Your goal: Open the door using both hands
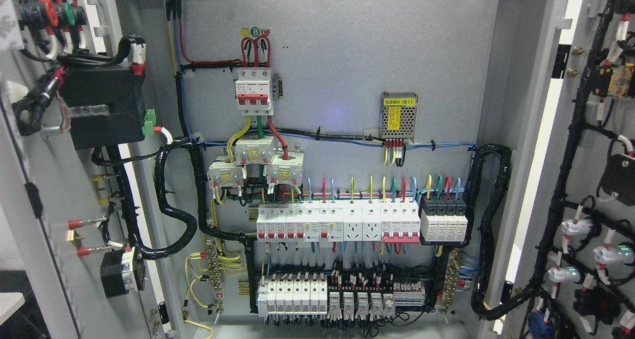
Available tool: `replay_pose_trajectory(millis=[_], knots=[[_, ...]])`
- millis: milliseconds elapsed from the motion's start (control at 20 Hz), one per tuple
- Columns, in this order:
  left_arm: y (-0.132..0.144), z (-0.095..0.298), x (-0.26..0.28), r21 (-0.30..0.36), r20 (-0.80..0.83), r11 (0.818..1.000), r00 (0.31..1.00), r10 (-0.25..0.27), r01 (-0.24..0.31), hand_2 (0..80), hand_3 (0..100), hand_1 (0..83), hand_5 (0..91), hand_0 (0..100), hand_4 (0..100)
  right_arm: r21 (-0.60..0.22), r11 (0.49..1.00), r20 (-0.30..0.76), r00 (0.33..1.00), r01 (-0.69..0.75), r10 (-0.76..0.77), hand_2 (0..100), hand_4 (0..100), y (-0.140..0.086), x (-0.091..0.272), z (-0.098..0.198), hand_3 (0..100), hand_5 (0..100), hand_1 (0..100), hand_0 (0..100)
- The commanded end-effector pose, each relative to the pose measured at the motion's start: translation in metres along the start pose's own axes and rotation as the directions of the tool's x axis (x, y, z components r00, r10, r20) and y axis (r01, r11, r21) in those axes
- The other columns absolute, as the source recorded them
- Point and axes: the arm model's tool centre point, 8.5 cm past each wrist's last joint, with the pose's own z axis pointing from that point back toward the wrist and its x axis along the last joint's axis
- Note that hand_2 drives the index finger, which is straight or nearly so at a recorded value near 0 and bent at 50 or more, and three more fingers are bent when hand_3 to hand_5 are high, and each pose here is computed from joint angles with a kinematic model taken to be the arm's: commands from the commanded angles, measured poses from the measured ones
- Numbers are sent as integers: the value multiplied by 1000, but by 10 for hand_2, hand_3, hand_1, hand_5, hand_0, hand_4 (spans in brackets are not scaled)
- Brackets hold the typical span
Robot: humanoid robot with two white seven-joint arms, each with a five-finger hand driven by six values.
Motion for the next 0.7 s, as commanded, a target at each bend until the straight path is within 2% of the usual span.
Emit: replay_pose_trajectory(millis=[0,150,501,651], knots=[[-7,2,55,-124,169,988,983,-67,88,0,0,0,0,0,31,21,986,72,984,-167,165,0,0,-36,45,-10,0,0,0,107],[-14,8,62,-129,230,986,970,-74,106,0,0,0,0,0,31,17,976,102,971,-218,216,0,0,-46,57,-13,0,0,0,107],[-23,13,78,-144,381,968,914,-138,206,0,0,0,0,0,30,34,951,176,939,-307,297,0,0,-67,78,-34,0,0,0,107],[-23,11,91,-137,430,964,890,-151,230,0,0,0,0,0,31,33,949,177,937,-313,303,0,0,-72,80,-36,0,0,0,106]])
